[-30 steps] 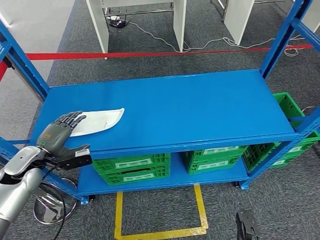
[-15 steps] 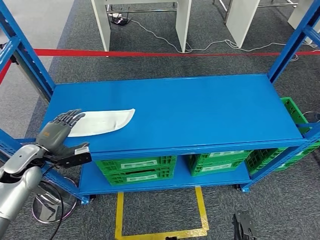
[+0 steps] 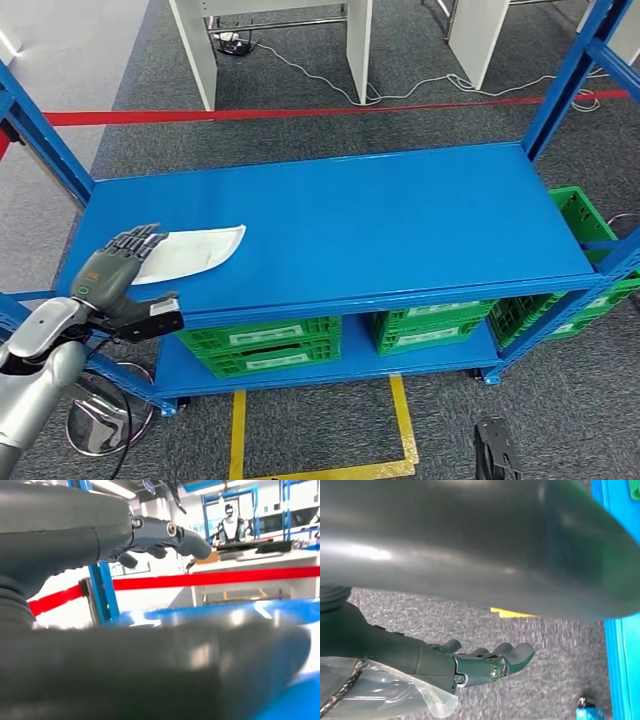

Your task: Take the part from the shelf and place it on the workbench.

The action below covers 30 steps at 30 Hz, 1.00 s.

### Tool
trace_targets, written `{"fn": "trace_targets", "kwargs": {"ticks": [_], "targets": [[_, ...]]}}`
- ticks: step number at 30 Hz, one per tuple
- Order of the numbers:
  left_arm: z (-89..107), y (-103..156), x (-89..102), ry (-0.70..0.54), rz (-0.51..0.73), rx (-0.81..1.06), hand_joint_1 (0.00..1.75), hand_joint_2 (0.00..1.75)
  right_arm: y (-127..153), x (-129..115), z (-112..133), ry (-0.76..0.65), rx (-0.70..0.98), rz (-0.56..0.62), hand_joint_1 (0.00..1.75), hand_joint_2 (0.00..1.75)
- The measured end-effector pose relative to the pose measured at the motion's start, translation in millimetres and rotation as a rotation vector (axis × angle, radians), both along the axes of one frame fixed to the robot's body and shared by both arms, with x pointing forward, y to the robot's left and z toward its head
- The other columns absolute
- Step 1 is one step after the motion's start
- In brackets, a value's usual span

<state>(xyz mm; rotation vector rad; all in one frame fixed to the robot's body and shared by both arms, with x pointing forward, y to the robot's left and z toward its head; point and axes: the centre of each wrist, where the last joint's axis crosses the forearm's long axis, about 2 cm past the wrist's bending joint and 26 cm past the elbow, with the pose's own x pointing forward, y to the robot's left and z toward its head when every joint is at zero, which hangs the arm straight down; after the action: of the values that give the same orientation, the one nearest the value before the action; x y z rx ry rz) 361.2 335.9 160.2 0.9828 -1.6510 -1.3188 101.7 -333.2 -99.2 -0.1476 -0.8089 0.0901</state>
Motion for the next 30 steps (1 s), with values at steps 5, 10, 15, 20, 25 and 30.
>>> {"fn": "trace_targets", "kwargs": {"ticks": [5, 10, 15, 20, 25, 30], "targets": [[-0.6, -5.8, 0.4, 0.007, -0.018, -0.001, 0.0, 1.75, 2.0, 0.6, 0.0, 0.003, 0.002, 0.003, 0.0, 0.0], [2.3, -12.2, 4.3, 0.091, -0.059, -0.038, 0.0, 1.75, 2.5, 1.0, 0.0, 0.006, 0.004, 0.007, 0.0, 0.0], [2.5, -17.9, 5.4, 0.12, -0.077, -0.048, 0.0, 1.75, 2.8, -1.4, -0.5, 0.014, 0.006, 0.007, 0.0, 0.0], [5.9, -20.6, 8.9, 0.158, -0.095, -0.057, 0.0, 1.75, 2.7, 1.1, 0.0, 0.01, 0.007, 0.01, 0.0, 0.0], [6.4, -18.5, 10.7, 0.185, -0.09, -0.041, 0.0, 1.75, 2.7, 0.7, -0.1, 0.012, 0.006, 0.01, 0.0, 0.0], [0.8, -12.3, 10.1, 0.213, -0.059, -0.006, 0.0, 1.75, 2.3, -0.2, -0.2, 0.016, 0.004, 0.011, 0.0, 0.0]]}}
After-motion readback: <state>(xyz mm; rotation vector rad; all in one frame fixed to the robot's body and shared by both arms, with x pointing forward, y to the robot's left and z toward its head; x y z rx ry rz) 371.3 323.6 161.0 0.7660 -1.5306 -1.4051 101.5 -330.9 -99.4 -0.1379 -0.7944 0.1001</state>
